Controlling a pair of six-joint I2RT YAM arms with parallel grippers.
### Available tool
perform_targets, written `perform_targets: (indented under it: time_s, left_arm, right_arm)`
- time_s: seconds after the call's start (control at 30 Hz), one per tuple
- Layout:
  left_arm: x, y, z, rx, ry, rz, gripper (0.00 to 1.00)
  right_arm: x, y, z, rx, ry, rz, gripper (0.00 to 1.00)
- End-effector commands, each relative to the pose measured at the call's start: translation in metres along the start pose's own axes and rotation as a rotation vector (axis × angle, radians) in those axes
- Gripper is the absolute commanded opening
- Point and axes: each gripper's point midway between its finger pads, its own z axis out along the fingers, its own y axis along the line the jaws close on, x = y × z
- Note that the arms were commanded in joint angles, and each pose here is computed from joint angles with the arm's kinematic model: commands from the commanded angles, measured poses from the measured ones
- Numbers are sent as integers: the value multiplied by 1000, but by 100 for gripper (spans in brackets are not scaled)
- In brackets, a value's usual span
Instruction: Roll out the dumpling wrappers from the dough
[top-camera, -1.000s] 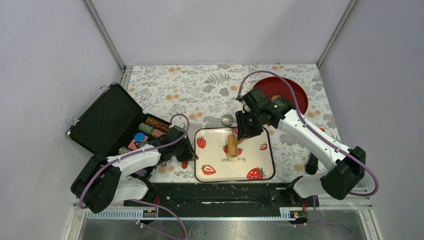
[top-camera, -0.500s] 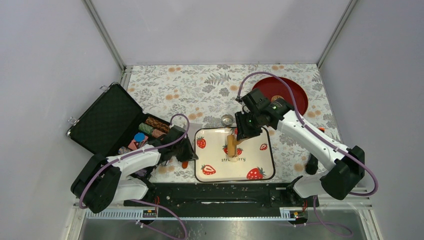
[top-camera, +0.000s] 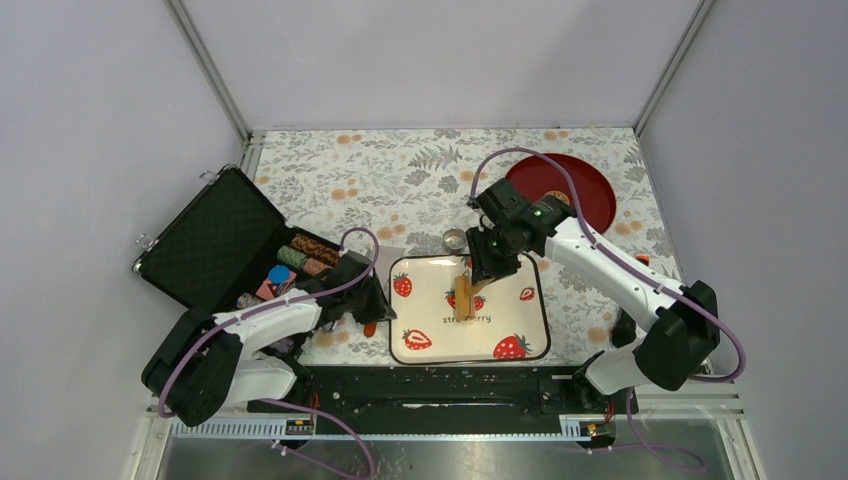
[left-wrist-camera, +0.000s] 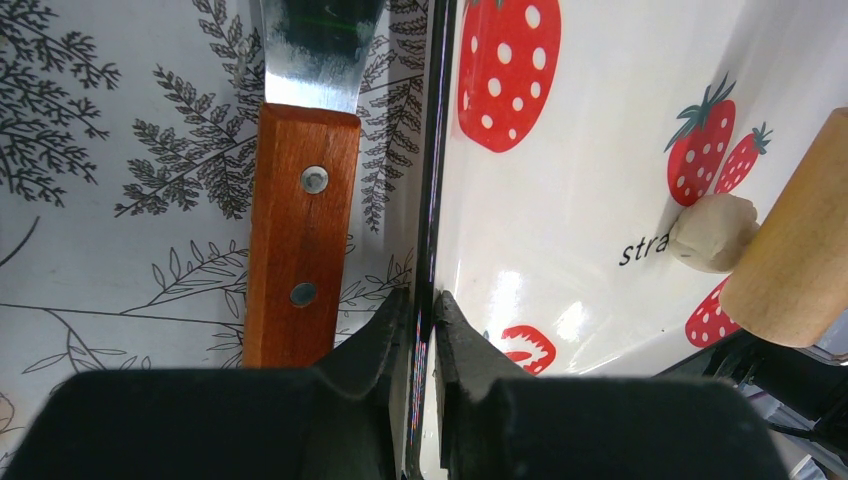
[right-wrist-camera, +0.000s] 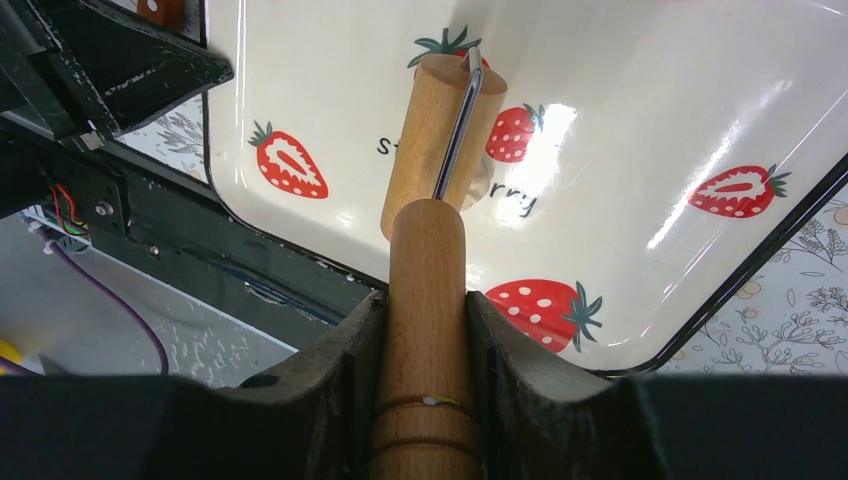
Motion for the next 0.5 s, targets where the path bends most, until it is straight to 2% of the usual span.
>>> perform_targets:
  time_s: [0.0,0.47]
  left_arm:
    - [-7,7,1,-27,-50,-9,0]
    - [-8,7,0,-23,-53,-9,0]
  right_arm:
    - [2,1,1,7,13,-12,0]
    - [17,-7,11,28,83,-19,0]
